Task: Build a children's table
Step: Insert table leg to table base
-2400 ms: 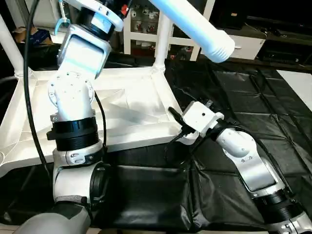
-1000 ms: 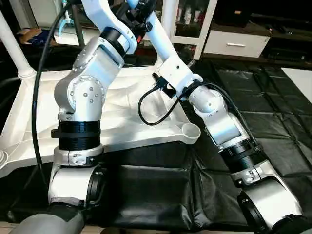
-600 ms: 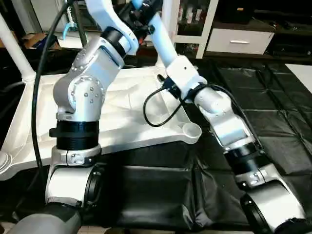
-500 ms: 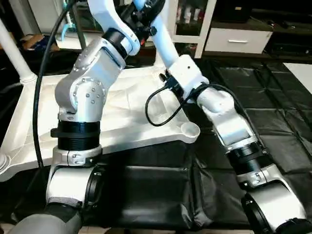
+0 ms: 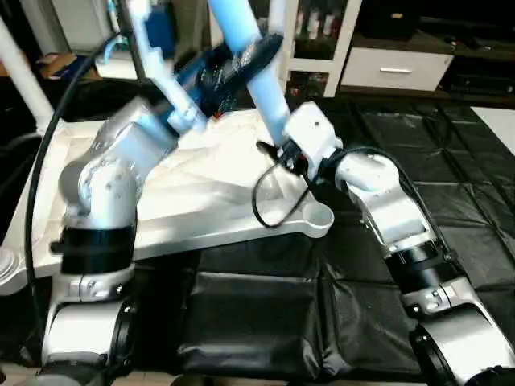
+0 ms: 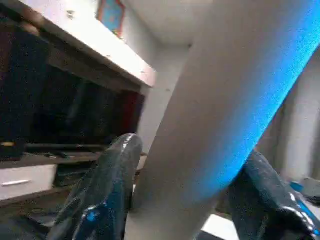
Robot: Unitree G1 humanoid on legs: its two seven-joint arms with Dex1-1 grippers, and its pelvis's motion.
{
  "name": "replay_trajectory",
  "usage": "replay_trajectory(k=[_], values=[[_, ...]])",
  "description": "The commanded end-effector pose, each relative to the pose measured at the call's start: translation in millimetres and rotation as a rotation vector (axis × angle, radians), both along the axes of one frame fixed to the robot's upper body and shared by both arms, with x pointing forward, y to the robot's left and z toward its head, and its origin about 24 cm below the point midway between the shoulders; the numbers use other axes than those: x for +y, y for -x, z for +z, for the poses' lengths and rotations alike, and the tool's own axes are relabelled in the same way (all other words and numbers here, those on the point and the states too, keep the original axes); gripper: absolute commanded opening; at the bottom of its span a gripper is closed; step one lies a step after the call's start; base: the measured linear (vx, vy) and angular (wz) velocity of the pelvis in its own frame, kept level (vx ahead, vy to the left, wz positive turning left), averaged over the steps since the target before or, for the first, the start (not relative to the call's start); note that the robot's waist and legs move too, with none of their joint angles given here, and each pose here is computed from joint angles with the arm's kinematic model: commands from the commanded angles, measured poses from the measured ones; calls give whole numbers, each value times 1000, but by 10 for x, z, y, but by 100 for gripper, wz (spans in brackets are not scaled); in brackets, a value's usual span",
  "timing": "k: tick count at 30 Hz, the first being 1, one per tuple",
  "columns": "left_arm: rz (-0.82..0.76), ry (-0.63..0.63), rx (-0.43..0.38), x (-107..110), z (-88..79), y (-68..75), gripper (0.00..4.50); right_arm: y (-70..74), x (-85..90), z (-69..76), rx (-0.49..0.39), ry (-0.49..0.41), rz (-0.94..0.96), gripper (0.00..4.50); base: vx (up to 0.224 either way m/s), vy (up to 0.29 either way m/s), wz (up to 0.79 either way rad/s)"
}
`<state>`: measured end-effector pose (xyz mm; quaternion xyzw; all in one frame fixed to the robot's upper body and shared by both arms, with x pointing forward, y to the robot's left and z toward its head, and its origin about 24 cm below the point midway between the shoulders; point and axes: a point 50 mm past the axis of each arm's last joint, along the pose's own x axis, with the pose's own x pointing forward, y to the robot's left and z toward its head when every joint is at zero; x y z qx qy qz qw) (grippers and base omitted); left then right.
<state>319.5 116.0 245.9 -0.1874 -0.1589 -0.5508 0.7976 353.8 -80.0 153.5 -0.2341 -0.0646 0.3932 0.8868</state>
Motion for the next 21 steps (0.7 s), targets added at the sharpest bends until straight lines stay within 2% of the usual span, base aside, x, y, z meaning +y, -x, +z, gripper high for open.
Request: replay_trajectory(k=[1,4,5,6,10,21], values=[[-131,-31,-27,-115,-11,84,313,68,10,118,-42,-28,56,189,0,0,0],[-144,-6,-61,-71,15,79,314,92,-1,100,-36,-31,66,189,0,0,0],[-145,-7,-69,-61,19,75,292,97,-3,95,-35,-32,67,189,0,0,0],[-146,-10,-74,-53,21,71,292,103,-3,90,-34,-33,68,189,0,0,0],[-6,-39,-115,-35,42,-45,253,137,5,49,-31,-26,75,189,0,0,0],[69,-60,-138,-27,56,-131,189,136,9,78,-43,-27,69,189,0,0,0]])
